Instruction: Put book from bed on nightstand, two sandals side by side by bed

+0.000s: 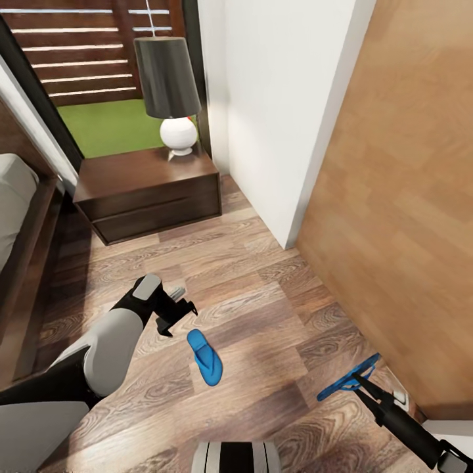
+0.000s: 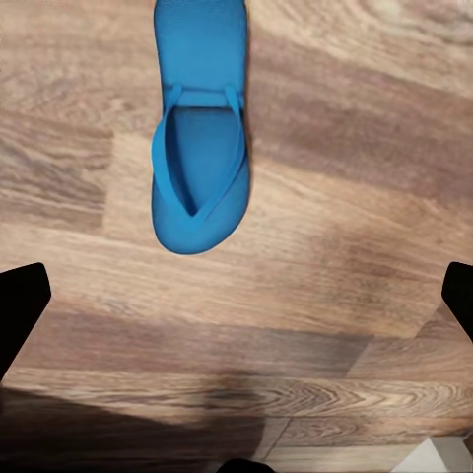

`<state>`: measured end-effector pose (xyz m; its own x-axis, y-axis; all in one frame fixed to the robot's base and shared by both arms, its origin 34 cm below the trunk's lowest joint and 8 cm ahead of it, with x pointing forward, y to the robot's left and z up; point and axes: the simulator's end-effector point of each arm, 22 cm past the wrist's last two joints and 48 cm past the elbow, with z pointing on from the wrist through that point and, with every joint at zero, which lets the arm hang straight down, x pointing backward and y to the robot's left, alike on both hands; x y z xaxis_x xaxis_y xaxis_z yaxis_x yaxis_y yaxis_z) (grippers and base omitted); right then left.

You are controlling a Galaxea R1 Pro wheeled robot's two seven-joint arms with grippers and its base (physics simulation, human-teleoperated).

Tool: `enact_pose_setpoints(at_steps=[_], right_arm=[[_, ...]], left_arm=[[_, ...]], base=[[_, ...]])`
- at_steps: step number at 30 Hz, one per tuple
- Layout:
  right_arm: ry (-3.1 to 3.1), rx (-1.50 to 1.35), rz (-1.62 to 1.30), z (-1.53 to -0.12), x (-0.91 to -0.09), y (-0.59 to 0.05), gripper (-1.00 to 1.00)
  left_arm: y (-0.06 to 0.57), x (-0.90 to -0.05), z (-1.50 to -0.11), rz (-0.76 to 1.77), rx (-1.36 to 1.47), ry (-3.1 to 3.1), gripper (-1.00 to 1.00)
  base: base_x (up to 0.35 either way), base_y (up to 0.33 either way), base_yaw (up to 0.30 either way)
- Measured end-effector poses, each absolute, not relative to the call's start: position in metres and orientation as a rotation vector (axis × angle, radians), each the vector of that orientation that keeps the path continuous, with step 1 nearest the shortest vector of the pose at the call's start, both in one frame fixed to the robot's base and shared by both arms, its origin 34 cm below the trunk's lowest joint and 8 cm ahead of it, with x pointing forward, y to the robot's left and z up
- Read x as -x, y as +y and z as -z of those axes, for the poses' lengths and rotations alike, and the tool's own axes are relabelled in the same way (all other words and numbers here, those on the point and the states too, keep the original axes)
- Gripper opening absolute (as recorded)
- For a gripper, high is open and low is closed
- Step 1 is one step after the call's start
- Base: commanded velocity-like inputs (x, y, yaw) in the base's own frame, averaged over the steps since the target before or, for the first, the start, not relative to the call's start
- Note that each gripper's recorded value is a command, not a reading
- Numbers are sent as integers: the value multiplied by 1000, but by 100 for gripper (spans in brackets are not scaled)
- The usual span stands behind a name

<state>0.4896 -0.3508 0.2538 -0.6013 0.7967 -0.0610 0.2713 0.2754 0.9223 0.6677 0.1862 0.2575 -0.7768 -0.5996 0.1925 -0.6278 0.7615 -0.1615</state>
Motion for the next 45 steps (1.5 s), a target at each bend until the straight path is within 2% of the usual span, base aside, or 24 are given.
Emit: enact_pose_setpoints(at_steps=[24,32,45], right_arm=[[2060,-870,-1332,-234,-487,-346,-100],[2071,-712,-1403,-250,-454,-327,-100],[2104,-719,-1420,-238,-434,-321,-100]], left_arm=[[186,-643,-200,-268,-968,-2740,100],[185,-633,-181,-253,-962,-2711,100],[185,-616,-151,-228,-957,-2664,100]], base=[[0,0,0],[0,0,0],[0,0,0]])
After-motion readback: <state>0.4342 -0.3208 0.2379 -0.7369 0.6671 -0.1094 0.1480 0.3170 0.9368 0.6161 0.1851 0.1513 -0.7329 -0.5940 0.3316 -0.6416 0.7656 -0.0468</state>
